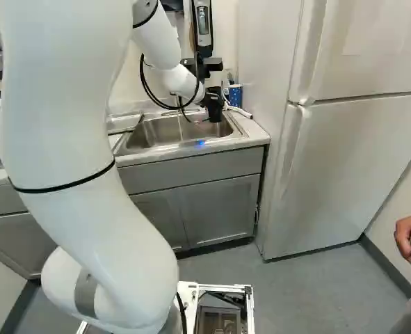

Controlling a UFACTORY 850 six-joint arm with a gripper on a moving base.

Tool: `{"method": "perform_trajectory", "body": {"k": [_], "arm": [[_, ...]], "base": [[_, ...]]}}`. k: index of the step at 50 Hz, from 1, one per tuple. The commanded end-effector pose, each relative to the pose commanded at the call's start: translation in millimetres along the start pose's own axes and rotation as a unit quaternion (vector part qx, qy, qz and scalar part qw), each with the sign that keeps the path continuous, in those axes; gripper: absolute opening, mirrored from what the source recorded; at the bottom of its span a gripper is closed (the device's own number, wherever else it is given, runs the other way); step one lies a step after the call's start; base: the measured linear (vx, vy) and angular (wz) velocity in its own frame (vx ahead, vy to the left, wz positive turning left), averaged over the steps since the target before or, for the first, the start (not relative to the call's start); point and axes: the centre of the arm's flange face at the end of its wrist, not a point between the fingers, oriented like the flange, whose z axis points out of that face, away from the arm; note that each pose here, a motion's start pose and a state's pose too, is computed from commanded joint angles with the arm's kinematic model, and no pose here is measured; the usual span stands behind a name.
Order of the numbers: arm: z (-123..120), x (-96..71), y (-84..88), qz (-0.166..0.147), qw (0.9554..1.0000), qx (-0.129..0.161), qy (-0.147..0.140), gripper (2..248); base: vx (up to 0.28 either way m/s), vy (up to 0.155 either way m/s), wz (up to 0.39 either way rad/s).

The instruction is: Rinse the cup and place it in the tray

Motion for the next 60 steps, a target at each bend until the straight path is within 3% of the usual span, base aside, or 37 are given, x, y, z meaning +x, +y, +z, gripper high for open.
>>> {"method": "perform_trajectory", "body": {"k": [31,60], "arm": [[-3.8,-8.3,-16.2,-0.033,0.9982,0.034,-0.035,121],[-12.9,-20.2,-50.3,-0.081,0.9905,0.083,-0.074,121]], "base": [[0.000,0.000,0.000],[0.000,0.000,0.000]]}}
